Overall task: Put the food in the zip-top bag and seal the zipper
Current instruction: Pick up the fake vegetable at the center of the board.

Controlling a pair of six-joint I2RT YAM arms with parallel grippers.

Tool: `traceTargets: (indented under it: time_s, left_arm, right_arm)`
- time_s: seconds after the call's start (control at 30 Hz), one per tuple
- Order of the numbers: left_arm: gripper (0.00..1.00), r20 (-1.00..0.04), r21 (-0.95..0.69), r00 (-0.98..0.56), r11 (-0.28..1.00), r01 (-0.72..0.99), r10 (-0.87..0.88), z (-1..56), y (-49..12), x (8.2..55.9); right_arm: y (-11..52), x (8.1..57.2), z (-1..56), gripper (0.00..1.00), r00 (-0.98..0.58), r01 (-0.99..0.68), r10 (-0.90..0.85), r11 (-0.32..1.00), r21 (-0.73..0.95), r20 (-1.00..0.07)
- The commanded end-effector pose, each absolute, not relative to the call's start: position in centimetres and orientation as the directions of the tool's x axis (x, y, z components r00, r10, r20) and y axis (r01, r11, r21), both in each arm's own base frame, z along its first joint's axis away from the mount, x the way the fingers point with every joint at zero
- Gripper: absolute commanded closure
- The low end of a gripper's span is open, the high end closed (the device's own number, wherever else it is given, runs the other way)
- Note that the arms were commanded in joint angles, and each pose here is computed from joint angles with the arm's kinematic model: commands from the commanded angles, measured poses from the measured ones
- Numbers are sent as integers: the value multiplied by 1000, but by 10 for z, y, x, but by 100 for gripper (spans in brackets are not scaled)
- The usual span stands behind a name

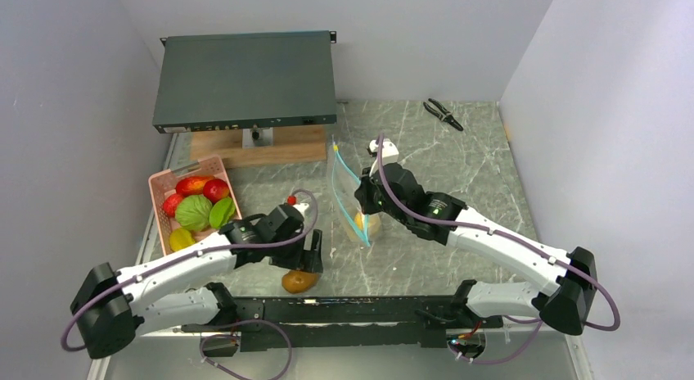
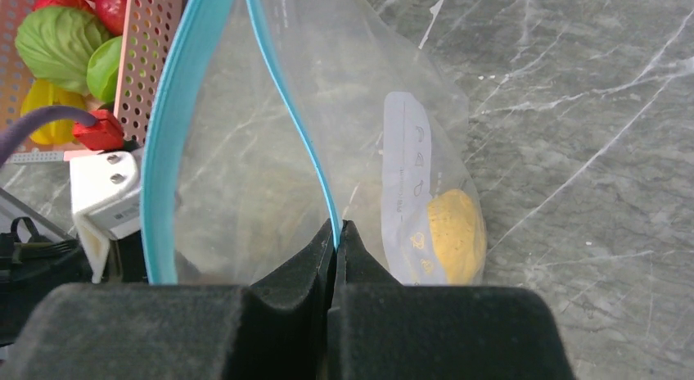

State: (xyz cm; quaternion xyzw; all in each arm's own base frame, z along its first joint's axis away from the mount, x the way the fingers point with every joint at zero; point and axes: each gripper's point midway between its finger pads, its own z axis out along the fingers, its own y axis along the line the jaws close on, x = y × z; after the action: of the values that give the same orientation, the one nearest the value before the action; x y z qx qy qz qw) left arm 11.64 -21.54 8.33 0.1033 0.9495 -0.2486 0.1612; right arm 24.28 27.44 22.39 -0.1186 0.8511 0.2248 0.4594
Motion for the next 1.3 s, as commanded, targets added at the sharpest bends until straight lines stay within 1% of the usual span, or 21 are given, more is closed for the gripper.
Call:
traceTargets:
  time_s: [0.0, 0.03, 0.13, 0.23, 0.3, 0.5, 0.73, 0.97, 1.17, 1.2, 1.27]
  left_arm:
    - [9, -385, -331, -908, 895, 301, 163, 85, -220, 123]
    - [9, -370, -316, -909, 895, 315, 189, 83, -222, 118]
    - [7, -368, -199, -897, 922, 333, 245, 74, -215, 118]
    - [6, -345, -72, -886, 933, 353, 309, 68, -204, 115]
    - [5, -337, -33, -879, 928, 370, 338, 65, -205, 113]
    - [0, -316, -54, -876, 915, 401, 365, 59, -213, 100]
    - [0, -297, -108, -886, 909, 402, 356, 53, -213, 88]
    - [0, -268, -71, -896, 921, 384, 353, 43, -204, 85]
    - [0, -240, -81, -909, 926, 369, 341, 26, -202, 78]
    - [1, -240, -74, -911, 929, 363, 337, 24, -200, 78]
    - [7, -236, -49, -913, 934, 353, 332, 21, -197, 80]
  right_arm:
    - [275, 240, 237, 100, -529, -431, 37, 849, 306, -848]
    - [275, 239, 236, 100, -531, -432, 36, 848, 307, -846]
    - [274, 237, 235, 100, -535, -433, 34, 847, 309, -844]
    - [273, 236, 235, 100, -533, -436, 38, 844, 313, -845]
    - [274, 235, 235, 100, -534, -438, 38, 842, 315, -845]
    - [278, 234, 231, 100, -544, -448, 36, 832, 327, -838]
    - [277, 232, 230, 100, -546, -453, 36, 828, 331, -837]
    - [278, 228, 229, 100, -551, -461, 46, 816, 350, -833]
    - [280, 224, 225, 100, -564, -467, 50, 804, 369, -824]
    - [280, 223, 225, 100, -565, -468, 52, 802, 371, -824]
    - [280, 222, 224, 100, -567, -469, 52, 800, 374, -822]
